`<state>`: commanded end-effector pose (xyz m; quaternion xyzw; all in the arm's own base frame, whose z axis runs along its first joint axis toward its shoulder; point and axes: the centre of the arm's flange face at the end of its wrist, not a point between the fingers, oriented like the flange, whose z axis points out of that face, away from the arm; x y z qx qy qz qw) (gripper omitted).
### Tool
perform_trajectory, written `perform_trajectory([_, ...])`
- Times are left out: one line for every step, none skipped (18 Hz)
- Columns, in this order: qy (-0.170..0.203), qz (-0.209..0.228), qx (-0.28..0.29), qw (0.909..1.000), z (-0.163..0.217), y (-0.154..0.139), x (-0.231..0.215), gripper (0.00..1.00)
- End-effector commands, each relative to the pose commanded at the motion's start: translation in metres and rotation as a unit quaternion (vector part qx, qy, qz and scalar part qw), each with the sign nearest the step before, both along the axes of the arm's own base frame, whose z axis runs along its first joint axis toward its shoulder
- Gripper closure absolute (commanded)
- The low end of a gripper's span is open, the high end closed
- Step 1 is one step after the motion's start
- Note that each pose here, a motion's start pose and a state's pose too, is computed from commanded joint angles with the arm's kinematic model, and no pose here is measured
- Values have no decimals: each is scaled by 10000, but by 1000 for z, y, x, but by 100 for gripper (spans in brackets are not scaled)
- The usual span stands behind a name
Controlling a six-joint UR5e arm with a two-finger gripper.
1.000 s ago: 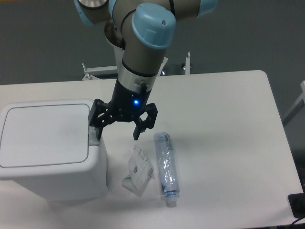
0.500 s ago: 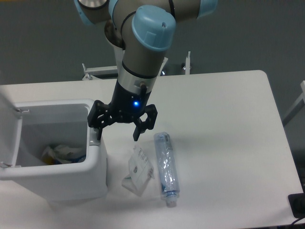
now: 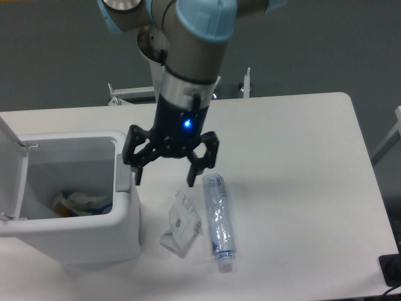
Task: Open the trash can
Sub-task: 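Lift the gripper up away from the opened trash can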
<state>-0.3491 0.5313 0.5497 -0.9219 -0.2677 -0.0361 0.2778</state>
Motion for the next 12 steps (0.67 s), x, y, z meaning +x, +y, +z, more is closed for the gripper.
perform_trajectory([252, -27, -239, 9994, -3, -9, -6, 0])
perform_trajectory([458, -13, -561, 9974, -11, -20, -15, 0])
perform_trajectory([562, -30, -757, 9955, -17, -26, -21, 0])
perform_trajectory([578, -59, -905, 9942, -24, -30, -22, 0])
perform_trajectory([550, -24, -1084, 9926, -24, -49, -29, 0])
perform_trajectory([544, -70, -1239, 9908, -26, -67, -39, 0])
perform_trajectory([613, -334, -1412, 9875, -30, -76, -40, 0])
perform_trajectory([734, -653, -1606, 9821, -32, -85, -39, 0])
perform_trajectory([853, -956, -1780, 9757, -38, -95, -41, 0])
perform_trajectory([959, -1149, -1920, 9699, -44, -104, -45, 0])
perform_trajectory([1003, -1245, -2053, 9656, -49, -114, -51, 0])
perform_trajectory([1002, -1221, -2064, 9656, -50, -117, -53, 0])
